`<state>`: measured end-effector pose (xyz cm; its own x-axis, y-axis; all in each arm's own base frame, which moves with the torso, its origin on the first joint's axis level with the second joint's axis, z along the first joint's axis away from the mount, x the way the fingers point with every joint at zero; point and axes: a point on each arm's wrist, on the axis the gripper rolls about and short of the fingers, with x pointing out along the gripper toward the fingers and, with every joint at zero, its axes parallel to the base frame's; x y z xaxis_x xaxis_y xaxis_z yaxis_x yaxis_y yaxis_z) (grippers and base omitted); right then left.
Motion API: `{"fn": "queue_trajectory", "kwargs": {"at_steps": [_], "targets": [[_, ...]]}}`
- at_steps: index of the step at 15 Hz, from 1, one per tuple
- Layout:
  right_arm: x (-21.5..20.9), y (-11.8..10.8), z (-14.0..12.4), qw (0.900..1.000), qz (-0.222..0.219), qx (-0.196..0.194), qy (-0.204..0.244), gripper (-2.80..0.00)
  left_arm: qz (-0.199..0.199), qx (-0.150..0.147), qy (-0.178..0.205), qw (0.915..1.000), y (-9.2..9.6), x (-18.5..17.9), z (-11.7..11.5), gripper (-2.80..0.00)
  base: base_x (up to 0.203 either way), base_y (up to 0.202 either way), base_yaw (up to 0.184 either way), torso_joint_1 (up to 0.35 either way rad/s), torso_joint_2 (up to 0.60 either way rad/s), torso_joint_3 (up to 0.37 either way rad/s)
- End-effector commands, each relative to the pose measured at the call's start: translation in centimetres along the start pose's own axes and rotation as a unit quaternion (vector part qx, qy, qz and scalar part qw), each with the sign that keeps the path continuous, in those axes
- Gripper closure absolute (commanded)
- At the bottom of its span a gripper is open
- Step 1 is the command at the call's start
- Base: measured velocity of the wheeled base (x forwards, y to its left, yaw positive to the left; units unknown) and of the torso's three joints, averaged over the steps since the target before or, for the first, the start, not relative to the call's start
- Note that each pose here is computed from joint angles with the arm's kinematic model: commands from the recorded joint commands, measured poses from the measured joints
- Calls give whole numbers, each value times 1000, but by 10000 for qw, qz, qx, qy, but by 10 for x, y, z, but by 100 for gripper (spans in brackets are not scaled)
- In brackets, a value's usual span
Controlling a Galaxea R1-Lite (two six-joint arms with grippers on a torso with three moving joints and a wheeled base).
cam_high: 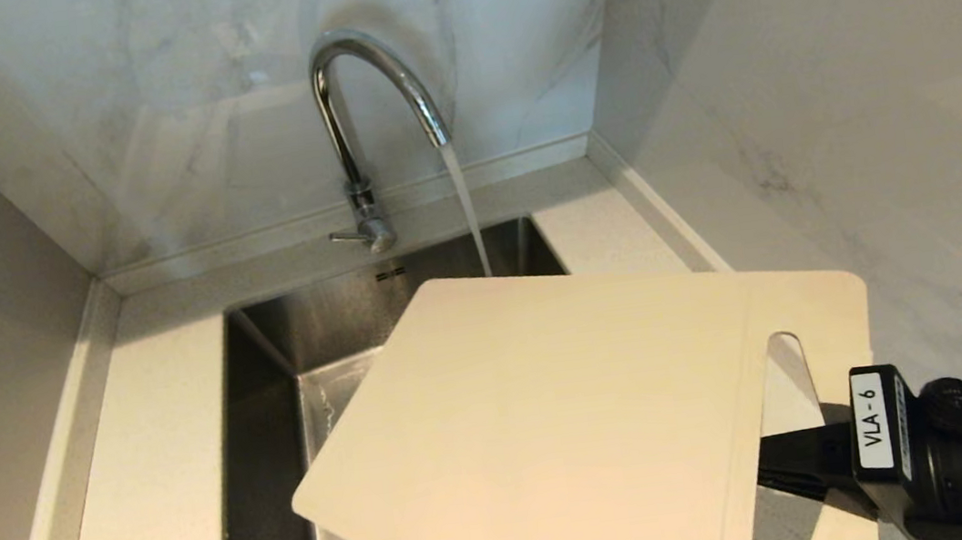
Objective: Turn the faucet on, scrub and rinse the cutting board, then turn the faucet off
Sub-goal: Pick up the cutting board
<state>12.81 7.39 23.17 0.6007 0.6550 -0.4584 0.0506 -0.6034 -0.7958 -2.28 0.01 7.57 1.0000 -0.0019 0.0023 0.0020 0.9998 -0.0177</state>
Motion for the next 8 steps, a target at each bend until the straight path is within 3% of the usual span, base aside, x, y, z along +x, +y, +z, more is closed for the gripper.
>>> {"fn": "queue_trajectory", "kwargs": {"at_steps": [1, 6, 8], "targets": [[13, -5, -8, 9988, -16, -459, -187, 0, 2, -4, 12, 10000, 0, 0, 0, 0, 0, 0, 0, 0, 0, 0], [20, -6, -9, 9945, -208, -874, -539, 0, 2, -4, 12, 10000, 0, 0, 0, 0, 0, 0, 0, 0, 0, 0], [26, -12, -16, 9889, -236, -1322, -638, 0, 2, -4, 12, 10000, 0, 0, 0, 0, 0, 0, 0, 0, 0, 0]]}}
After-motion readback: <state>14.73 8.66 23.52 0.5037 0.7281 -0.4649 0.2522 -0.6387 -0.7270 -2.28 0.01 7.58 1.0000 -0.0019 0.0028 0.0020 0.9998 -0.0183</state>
